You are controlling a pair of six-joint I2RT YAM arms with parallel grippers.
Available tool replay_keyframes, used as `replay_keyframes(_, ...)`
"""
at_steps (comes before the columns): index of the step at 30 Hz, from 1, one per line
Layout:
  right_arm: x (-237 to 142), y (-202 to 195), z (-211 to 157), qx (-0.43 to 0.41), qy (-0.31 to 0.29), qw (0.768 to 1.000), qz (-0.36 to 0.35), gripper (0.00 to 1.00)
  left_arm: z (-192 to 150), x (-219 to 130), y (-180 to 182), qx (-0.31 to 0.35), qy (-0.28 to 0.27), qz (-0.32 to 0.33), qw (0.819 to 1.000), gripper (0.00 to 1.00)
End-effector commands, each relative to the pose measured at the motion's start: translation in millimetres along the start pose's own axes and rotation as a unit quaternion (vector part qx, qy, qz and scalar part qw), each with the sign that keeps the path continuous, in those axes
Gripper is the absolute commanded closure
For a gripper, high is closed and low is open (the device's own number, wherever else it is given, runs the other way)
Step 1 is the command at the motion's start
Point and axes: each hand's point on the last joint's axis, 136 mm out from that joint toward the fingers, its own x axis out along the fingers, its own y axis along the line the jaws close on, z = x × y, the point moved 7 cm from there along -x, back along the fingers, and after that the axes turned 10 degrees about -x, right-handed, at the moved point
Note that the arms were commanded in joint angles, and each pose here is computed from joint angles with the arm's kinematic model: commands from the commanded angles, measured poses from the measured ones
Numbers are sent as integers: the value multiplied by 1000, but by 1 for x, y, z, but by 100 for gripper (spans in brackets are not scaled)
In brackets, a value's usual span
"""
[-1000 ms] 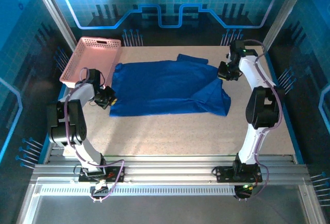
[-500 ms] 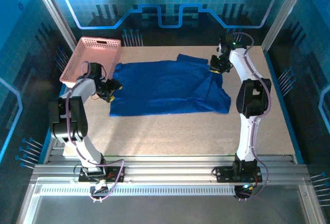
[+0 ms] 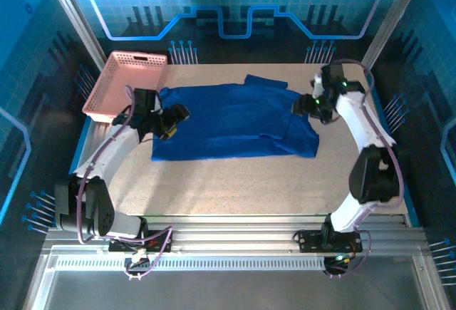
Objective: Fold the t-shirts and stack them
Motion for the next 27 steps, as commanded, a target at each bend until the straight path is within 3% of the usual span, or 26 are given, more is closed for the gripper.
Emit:
replay_keyframes(1,38,-19,-42,55,56,997,23,36,-11,22,26,-36,26,19,999,29)
replay_keyframes(9,90,-41,-61,92,104,990,14,48,1,60,52,-30,27,71,997,41)
replay_keyframes(14,104,-56,-62,94,131,986,-41,62,8,78,78,-49,17,129,990,47)
replay_keyframes(18,99,-69,-65,95,145,979,-107,83,12,75,104,-79,1,185,980,53)
replay_keyframes(22,88,-76,-71,84,143,974,-154,100,13,64,118,-65,-13,221,973,53)
replay_keyframes(27,72,-79,-80,78,137,972,-173,100,4,54,125,-45,-6,225,973,52)
